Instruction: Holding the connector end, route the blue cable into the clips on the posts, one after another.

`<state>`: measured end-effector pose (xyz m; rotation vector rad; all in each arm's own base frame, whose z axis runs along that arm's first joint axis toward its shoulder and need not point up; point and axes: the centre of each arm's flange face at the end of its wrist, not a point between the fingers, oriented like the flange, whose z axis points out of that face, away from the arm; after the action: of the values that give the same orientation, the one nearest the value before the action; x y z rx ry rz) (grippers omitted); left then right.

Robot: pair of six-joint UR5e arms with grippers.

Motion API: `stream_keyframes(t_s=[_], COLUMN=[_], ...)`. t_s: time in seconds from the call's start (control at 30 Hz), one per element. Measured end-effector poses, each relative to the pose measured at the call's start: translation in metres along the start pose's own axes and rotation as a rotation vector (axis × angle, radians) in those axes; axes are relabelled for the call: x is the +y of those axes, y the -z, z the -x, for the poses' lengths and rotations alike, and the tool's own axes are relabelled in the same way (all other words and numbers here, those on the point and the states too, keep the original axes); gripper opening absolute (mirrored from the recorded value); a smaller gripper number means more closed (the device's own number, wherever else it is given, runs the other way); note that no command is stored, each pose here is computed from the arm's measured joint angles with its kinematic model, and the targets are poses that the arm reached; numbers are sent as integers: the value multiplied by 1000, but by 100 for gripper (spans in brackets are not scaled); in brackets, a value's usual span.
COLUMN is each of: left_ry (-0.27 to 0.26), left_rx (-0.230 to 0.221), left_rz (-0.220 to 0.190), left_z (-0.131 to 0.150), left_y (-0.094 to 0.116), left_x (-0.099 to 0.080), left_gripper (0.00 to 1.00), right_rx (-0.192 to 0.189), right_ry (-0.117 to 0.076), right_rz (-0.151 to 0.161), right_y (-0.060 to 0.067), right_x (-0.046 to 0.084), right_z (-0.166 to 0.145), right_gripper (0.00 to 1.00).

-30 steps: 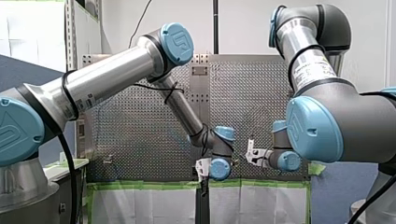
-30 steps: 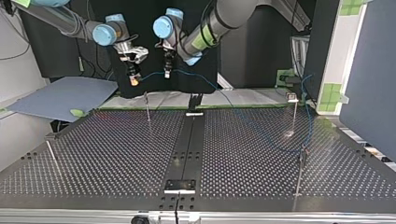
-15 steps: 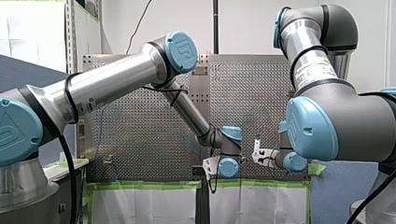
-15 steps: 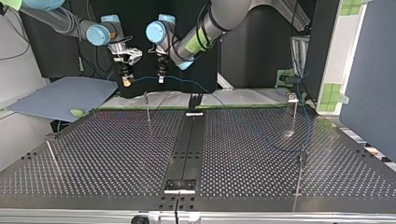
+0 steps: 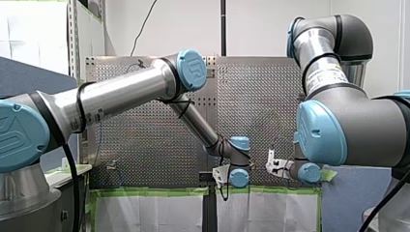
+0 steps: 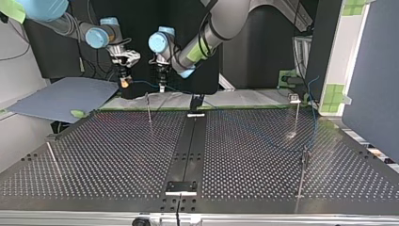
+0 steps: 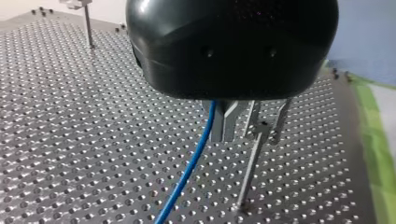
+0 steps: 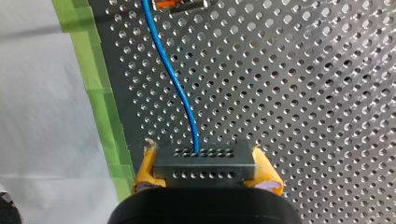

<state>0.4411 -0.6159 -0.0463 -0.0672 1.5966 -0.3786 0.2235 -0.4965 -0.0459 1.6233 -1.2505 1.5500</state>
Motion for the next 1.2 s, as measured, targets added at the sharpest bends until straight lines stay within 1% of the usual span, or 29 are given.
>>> stream_keyframes(t_s=[0.1, 0.27, 0.33, 0.43, 0.53, 0.67, 0.77, 0.8, 0.9, 1.07, 1.2], left_ry=[8, 9, 5, -7, -12, 4, 8, 9, 9, 4, 0], left_rx=[-13, -19, -15, 4, 16, 6, 2, 2, 2, 7, 8], left_rz=[-2, -13, -16, -26, -42, -56, -56, -56, -54, -49, -49], left_z=[1, 1, -3, -15, -23, -20, -18, -18, -18, -18, -18], left_y=[-5, -11, -13, -13, -14, -21, -24, -24, -25, -26, -27], left_x=[0, 0, 0, 0, -5, -13, -14, -14, -13, -11, -10], left_gripper=[0, 0, 0, 0, 0, 0, 0, 0, 0, 0, 0], right_rx=[8, 10, 9, 9, 8, -13, -41, -52, -67, -70, -64], right_ry=[3, 6, 8, 12, 13, 12, 18, 17, 14, 10, 11], right_rz=[2, 8, 10, 12, 16, 21, 26, 28, 35, 35, 14], right_y=[-4, -11, -13, -16, -19, -25, -28, -29, -31, -35, -40], right_x=[4, 10, 12, 14, 17, 22, 26, 27, 31, 39, 42], right_z=[-3, -8, -9, -10, -10, -2, 8, 10, 12, 8, 4], right_gripper=[0, 0, 0, 0, 0, 0, 0, 0, 0, 0, 0])
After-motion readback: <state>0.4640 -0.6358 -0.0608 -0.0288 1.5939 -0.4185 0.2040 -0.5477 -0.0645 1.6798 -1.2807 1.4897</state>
